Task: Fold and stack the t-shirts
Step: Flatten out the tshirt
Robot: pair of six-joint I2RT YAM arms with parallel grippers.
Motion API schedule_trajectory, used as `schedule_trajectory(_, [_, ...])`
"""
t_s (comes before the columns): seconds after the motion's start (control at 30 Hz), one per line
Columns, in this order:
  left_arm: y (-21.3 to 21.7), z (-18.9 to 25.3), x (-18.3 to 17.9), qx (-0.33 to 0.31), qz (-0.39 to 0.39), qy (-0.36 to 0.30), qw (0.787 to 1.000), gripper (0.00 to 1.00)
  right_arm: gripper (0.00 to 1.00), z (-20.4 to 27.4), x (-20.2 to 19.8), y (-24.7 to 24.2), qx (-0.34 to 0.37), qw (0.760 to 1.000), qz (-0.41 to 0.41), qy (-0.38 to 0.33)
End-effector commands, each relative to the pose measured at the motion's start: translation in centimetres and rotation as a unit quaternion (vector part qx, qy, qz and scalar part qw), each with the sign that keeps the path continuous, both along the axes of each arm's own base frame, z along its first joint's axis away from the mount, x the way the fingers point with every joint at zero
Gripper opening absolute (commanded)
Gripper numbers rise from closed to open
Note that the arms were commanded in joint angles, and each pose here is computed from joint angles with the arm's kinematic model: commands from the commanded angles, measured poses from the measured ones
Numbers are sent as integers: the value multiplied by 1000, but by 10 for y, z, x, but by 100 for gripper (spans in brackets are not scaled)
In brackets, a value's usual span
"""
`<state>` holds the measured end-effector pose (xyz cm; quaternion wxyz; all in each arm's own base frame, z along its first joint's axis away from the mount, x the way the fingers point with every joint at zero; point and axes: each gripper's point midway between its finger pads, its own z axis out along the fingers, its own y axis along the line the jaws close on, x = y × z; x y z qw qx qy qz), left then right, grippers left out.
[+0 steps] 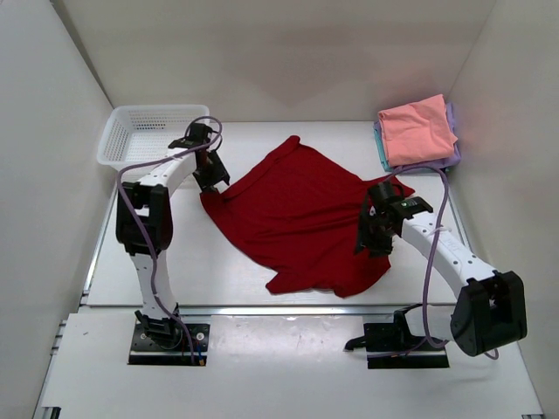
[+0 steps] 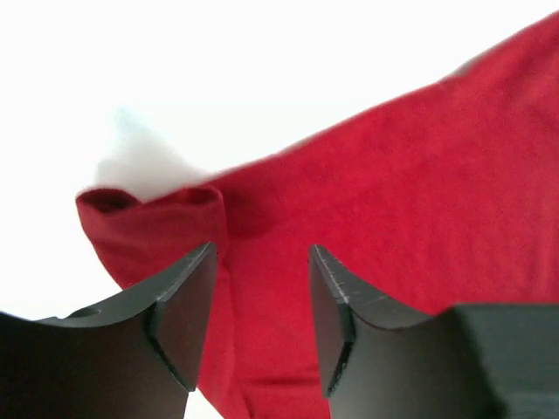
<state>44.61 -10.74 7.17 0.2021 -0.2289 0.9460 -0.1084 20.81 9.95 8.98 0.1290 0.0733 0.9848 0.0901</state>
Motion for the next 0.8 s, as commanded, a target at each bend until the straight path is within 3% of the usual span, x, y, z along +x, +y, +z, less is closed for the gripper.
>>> schedule_trajectory(0.0, [10, 1, 1, 52, 5, 9, 999, 56, 40, 0, -5, -2, 13, 1000, -7, -1])
schedule_trajectory(0.23, [22, -17, -2, 96, 0, 38, 995, 60, 41, -1, -6, -7, 20, 1000, -24, -3])
schedule_trajectory(0.43, [29, -25, -3, 148, -12, 58, 987, 57, 41, -11, -16, -18, -5, 999, -41, 19])
schedule_trajectory(0.47, [29, -27, -2, 152, -16, 61, 986, 52, 42, -14, -22, -21, -17, 998, -46, 32])
schedule_trajectory(0.5, [30, -32, -6, 156, -17, 70, 985, 43, 42, -15, -23, -22, -18, 998, -50, 34])
schedule_trajectory(0.53, [29, -29, -3, 158, -16, 66, 985, 25, 44, -19, -27, -28, -34, 997, -58, 45])
schedule_trajectory(0.57, [32, -29, -4, 157, -12, 70, 985, 15, 49, -21, -30, -31, -40, 995, -72, 53])
schedule_trajectory(0.63, [31, -28, -3, 158, -14, 71, 985, 0, 55, -26, -33, -44, -65, 992, -93, 62])
schedule_trajectory(0.7, [28, -18, -3, 154, -14, 73, 985, 0, 59, -34, -37, -55, -70, 986, -120, 87])
schedule_trajectory(0.77, [22, -5, -2, 141, -18, 66, 988, 0, 55, -44, -45, -61, -86, 982, -128, 110])
